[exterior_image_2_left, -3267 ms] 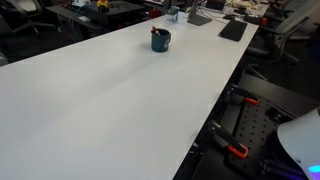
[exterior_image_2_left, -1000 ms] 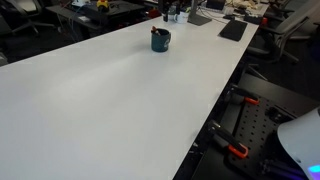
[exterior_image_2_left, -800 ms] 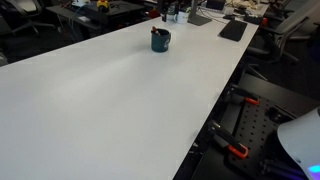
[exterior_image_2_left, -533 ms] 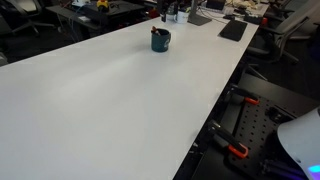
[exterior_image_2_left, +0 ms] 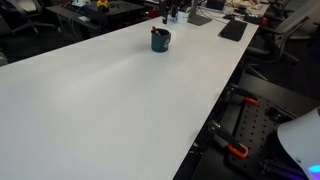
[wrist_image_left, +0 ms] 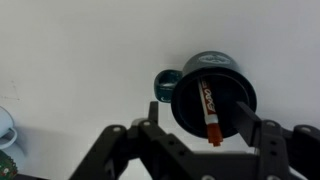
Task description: Take the marker out of the cup
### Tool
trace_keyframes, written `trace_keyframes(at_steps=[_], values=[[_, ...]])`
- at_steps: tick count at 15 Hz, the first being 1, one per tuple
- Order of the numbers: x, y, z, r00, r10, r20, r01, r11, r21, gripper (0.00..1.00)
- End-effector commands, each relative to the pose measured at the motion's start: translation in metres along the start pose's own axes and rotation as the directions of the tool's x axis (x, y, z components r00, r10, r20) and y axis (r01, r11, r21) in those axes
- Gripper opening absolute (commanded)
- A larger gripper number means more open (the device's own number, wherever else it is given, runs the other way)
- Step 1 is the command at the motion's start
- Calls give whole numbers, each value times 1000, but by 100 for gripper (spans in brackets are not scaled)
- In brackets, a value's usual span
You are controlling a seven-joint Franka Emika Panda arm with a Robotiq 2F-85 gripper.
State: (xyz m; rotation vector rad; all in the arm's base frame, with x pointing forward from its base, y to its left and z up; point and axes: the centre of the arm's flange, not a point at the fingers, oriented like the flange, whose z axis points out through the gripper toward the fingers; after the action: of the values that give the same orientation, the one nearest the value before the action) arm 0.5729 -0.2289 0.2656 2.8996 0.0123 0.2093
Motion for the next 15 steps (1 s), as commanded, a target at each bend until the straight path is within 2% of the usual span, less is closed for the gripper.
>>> trace_keyframes(at_steps=[1, 3, 4, 5, 6, 8, 9, 15], values=[[1, 8, 11, 998, -45, -48, 45, 999, -15, 79], [2, 10, 20, 997, -65, -47, 63, 997, -34, 86], [2, 11, 22, 998, -57, -39, 56, 998, -28, 94], [-3, 6, 17, 999, -39, -28, 38, 999, -17, 87], [-3, 6, 21, 999, -39, -24, 38, 999, -17, 93], [-3, 6, 24, 999, -39, -22, 38, 999, -17, 95], [2, 8, 26, 999, -51, -18, 50, 998, -24, 99], [42, 5, 56, 994, -107, -38, 109, 993, 40, 100]])
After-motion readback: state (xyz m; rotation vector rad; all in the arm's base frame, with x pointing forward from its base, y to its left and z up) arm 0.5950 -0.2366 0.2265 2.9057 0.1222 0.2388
